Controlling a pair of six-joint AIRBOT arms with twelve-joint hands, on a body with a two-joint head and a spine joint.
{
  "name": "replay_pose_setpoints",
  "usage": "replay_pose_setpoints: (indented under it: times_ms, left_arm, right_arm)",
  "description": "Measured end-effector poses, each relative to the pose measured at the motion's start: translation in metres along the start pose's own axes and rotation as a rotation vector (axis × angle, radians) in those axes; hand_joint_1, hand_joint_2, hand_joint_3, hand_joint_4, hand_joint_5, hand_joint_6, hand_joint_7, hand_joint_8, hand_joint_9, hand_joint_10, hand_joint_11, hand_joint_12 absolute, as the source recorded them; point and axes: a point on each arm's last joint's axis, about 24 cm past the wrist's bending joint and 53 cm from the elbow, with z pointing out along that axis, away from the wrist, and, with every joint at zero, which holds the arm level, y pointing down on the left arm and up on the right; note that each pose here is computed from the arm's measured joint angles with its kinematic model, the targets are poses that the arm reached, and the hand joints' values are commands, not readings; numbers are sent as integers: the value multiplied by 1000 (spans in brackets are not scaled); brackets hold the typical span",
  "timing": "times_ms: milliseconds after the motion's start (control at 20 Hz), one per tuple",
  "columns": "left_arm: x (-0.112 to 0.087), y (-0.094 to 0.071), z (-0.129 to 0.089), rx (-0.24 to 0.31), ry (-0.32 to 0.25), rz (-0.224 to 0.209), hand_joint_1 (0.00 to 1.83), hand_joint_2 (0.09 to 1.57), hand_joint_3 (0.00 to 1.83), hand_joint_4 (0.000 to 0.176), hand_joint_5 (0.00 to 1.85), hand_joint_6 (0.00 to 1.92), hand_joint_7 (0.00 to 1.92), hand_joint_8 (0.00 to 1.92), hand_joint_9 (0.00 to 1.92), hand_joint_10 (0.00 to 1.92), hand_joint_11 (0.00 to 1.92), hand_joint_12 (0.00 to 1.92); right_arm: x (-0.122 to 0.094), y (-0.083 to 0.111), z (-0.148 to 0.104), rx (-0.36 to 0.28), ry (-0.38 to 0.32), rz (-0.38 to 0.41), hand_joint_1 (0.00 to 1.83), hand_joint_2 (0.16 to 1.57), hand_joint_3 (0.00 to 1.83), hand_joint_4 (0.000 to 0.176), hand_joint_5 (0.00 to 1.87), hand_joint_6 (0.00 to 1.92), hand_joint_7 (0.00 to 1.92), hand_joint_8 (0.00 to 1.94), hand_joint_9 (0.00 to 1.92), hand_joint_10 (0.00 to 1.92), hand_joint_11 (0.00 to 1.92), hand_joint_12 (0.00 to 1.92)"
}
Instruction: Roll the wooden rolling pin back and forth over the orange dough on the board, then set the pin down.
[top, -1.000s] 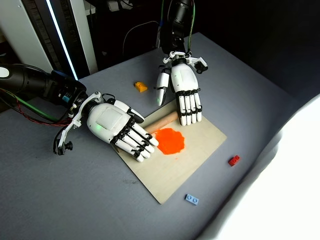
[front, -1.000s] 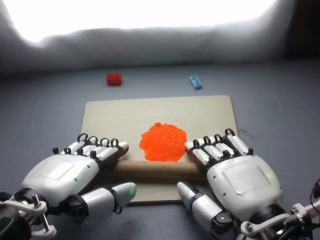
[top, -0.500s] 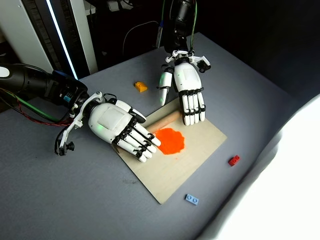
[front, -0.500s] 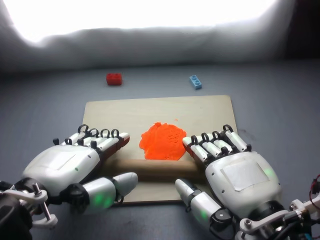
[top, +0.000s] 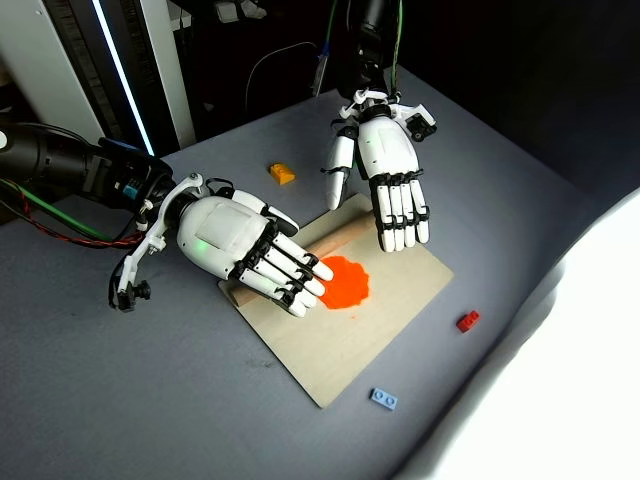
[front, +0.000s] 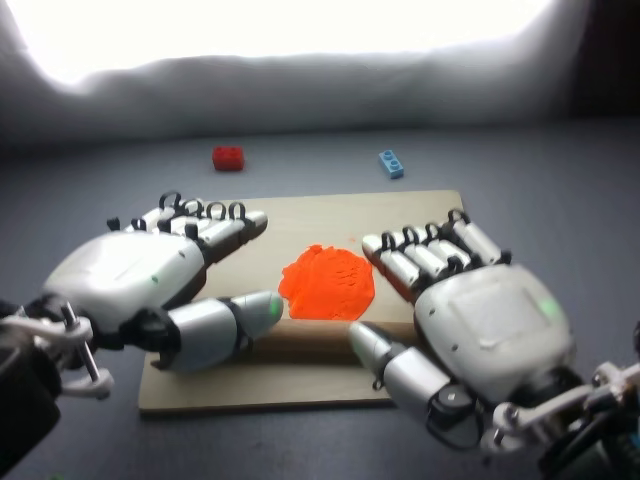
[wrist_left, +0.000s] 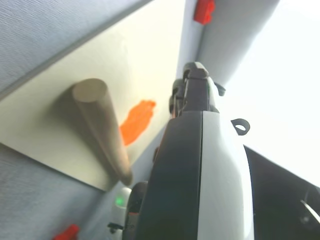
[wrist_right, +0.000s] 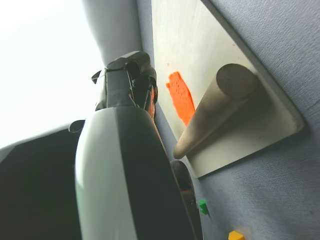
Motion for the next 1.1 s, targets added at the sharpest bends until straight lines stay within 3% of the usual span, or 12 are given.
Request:
replay_pose_setpoints:
  times_ms: [150,250,400,500,600,650,750,800,850,900,1000,1100]
  left_arm:
    - [-16,-12,2,19,-8,29,0,1308,0,0,120,0,166,0,156,0,0,174]
    - [-26,-25,6,40,3,56,0,1306,0,0,145,7,190,6,182,8,0,267]
    - [-37,-48,9,87,37,136,0,1323,0,0,305,47,375,44,315,54,0,627]
    - [-40,-58,8,93,73,170,0,1332,2,0,385,59,455,53,383,87,0,807]
    - [-40,-71,7,118,122,230,0,1335,1,0,431,66,515,65,440,137,0,1108]
    - [-40,-79,5,132,147,263,0,1341,0,0,470,52,547,68,361,370,0,1214]
    - [-39,-89,0,145,180,295,0,1353,1,0,543,85,600,131,227,945,0,1469]
    - [-38,-91,-2,146,195,301,0,1374,1,0,566,156,549,388,233,1120,0,1607]
    - [-37,-95,-4,149,211,312,0,1407,4,0,550,271,429,777,205,1293,0,1748]
    - [-36,-99,-7,156,224,332,0,1433,4,0,485,494,381,1025,225,1391,0,1822]
    - [-37,-110,-9,176,228,349,0,1476,5,0,443,913,425,1240,322,1488,79,1873]
    - [-35,-116,-11,188,232,348,0,1520,7,0,501,1145,514,1407,423,1639,204,1916]
  right_arm:
    - [-27,9,3,-27,-27,-10,0,1318,0,0,315,9,386,11,378,11,0,838]
    - [-41,10,2,-37,-20,-30,0,1305,0,0,317,8,396,11,383,12,0,903]
    - [-55,0,1,-32,6,-72,0,1294,0,0,344,15,406,8,403,18,0,996]
    - [-68,2,3,-49,12,-92,0,1293,0,0,408,35,475,26,461,41,0,1130]
    - [-94,11,6,-79,-8,-82,0,1291,0,0,493,59,583,51,539,83,0,1232]
    - [-107,16,6,-96,-15,-81,0,1290,0,0,518,64,618,57,566,106,0,1284]
    - [-119,15,6,-93,-8,-68,0,1297,0,0,612,67,738,39,493,554,0,1434]
    - [-123,13,5,-85,0,-67,0,1327,2,0,674,114,798,67,465,800,41,1536]
    - [-126,11,4,-80,10,-71,0,1366,4,0,765,186,879,119,499,970,148,1582]
    - [-129,10,4,-79,18,-81,0,1392,3,0,720,394,856,271,507,1087,198,1634]
    - [-128,6,2,-78,53,-107,40,1424,3,0,611,874,677,911,476,1357,295,1768]
    - [-119,6,-2,-105,105,-166,90,1443,3,0,557,1204,627,1270,490,1558,339,1906]
